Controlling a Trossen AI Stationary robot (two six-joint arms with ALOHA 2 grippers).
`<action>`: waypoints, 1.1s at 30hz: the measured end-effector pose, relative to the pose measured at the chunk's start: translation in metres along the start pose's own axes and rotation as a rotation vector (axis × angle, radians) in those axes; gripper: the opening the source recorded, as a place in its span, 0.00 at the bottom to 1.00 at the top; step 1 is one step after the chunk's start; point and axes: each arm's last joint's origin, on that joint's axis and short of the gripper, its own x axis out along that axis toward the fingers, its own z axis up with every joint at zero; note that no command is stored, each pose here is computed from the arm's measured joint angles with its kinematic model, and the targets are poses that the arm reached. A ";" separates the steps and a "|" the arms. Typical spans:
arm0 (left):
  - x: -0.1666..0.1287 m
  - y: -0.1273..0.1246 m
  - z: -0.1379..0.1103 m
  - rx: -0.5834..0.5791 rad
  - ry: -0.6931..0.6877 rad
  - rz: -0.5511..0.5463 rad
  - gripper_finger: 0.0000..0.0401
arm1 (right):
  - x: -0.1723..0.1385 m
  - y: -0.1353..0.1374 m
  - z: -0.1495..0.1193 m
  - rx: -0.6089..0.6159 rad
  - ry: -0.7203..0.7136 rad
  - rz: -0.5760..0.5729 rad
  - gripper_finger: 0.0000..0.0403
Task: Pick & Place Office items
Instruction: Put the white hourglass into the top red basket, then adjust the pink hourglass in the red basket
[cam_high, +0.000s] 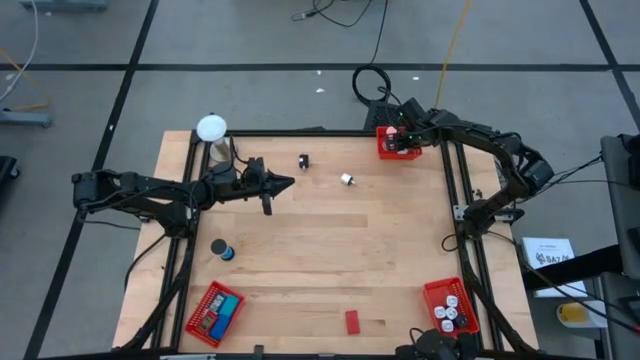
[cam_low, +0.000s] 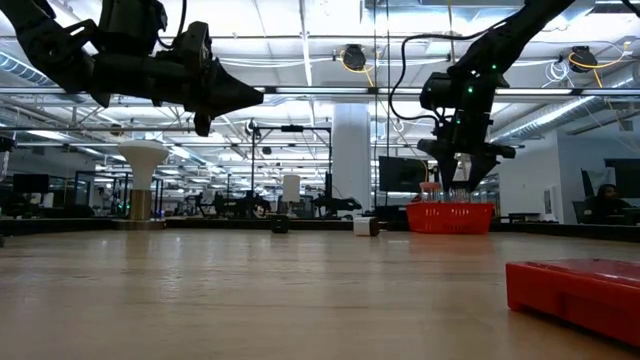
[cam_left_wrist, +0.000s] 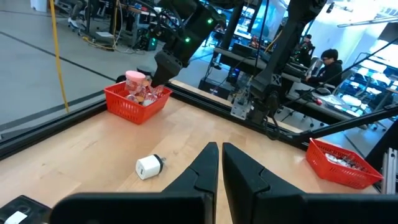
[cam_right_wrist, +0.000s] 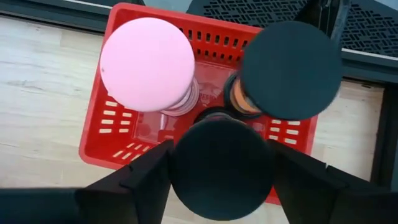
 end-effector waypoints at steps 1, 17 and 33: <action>0.000 0.000 0.000 0.000 0.000 0.000 0.05 | 0.000 0.000 0.000 0.000 0.000 0.000 0.61; 0.000 0.000 0.000 -0.004 0.000 -0.001 0.05 | -0.049 -0.007 0.003 0.031 -0.176 0.063 0.66; 0.000 0.000 0.000 -0.027 0.003 0.000 0.05 | -0.035 0.029 -0.006 -0.094 -0.094 0.225 0.05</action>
